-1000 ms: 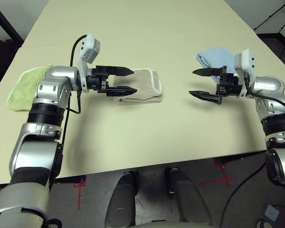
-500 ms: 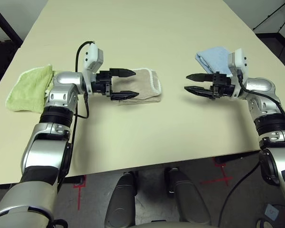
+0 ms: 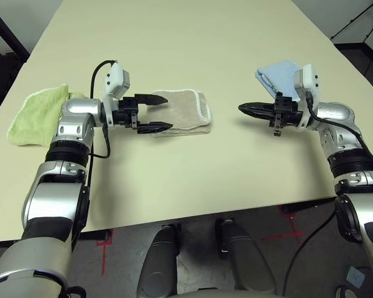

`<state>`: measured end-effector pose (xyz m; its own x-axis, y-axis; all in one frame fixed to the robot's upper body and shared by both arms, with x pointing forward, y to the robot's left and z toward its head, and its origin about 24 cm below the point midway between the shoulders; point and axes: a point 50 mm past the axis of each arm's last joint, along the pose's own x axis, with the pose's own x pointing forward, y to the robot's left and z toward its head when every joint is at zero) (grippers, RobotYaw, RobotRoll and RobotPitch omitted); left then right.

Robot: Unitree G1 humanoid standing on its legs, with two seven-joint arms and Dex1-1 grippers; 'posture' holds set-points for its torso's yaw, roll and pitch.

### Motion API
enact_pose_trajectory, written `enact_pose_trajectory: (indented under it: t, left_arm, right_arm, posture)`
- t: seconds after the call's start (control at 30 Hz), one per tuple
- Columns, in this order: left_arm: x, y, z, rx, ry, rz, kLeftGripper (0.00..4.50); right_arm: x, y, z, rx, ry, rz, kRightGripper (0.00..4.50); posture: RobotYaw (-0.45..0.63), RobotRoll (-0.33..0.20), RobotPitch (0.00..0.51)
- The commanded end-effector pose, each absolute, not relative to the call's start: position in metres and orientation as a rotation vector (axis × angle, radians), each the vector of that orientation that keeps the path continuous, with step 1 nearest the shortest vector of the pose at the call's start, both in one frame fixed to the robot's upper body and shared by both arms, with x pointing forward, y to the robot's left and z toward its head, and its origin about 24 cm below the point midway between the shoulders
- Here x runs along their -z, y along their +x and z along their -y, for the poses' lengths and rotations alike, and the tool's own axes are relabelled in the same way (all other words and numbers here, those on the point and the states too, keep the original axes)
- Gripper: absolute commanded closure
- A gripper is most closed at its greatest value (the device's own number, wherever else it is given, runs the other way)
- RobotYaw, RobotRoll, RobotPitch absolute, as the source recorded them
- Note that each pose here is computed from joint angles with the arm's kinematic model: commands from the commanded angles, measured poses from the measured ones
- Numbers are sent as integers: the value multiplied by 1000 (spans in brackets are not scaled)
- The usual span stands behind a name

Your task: Fold the towel and set it aside.

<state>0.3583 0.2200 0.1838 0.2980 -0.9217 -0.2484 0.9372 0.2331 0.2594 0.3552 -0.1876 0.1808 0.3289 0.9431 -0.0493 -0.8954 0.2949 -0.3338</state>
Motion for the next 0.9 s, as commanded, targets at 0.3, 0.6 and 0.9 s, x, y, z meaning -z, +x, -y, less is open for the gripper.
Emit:
enact_pose_trajectory:
  t: [0.3,0.6,0.9]
  left_arm:
    - [-190,359,-224,1278,310,-25,4158]
    - [-192,368,-212,1249,298,-57,4469]
    - [-179,372,-213,1194,383,-160,4469]
  right_arm:
    - [-184,356,180,-1242,-326,189,4500]
    - [-188,361,159,-1249,-252,241,4500]
    - [-172,378,93,-1267,-296,163,4500]
  posture:
    - [17,0,197]
    - [10,0,194]
    - [19,0,194]
